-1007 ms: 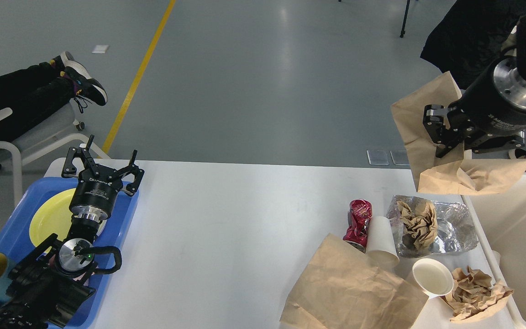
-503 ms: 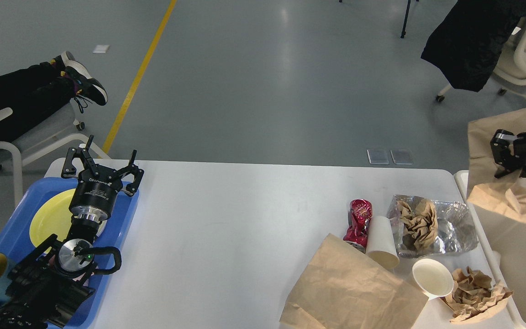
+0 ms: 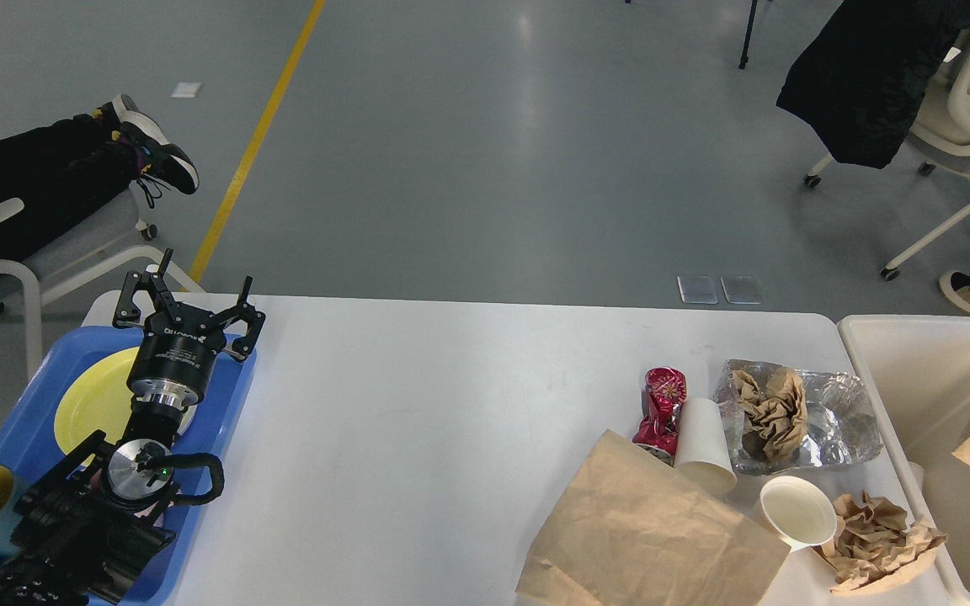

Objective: Tidy desktop
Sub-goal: 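Release the paper bag in the bin and raise the right gripper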

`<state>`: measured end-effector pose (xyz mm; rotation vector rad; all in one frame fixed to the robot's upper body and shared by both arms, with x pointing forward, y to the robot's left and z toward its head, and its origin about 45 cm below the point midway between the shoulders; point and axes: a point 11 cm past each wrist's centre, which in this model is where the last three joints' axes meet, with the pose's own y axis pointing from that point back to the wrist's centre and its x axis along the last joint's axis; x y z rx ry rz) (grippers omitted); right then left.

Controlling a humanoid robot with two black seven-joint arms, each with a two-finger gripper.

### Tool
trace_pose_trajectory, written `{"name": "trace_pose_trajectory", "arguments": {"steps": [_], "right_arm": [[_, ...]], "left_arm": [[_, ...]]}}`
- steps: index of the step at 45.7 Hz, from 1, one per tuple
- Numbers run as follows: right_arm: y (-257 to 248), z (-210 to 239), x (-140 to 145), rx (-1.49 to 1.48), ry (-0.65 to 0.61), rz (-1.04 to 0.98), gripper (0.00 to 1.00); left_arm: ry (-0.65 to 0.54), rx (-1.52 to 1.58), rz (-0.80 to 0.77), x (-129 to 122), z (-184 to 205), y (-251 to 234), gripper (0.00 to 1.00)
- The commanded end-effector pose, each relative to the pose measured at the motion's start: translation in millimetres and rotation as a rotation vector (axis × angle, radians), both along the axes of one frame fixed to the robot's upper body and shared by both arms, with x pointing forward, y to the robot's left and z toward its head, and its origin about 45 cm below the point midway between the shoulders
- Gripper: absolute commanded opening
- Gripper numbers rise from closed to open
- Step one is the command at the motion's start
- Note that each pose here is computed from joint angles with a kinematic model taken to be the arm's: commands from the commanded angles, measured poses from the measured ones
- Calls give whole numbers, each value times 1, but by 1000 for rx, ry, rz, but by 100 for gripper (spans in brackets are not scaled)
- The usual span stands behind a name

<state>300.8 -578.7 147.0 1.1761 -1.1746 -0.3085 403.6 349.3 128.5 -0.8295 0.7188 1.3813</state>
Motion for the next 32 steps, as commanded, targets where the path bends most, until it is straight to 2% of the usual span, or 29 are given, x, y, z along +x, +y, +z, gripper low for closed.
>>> {"name": "trace_pose_trajectory", "arguments": {"steps": [1,5,21,32], "right_arm": [[-9,-41,-7,-59,-60,-16,0],[0,-61,-6,-79,-88,3,0],[20,-108,-39,-107,-52,16,0],[20,-113,-46,-110,-42,13,0]], "left_arm": [[0,0,0,0,0,0,96],[0,0,0,0,0,0,96],[0,0,0,0,0,0,96],[0,0,0,0,0,0,96]]}}
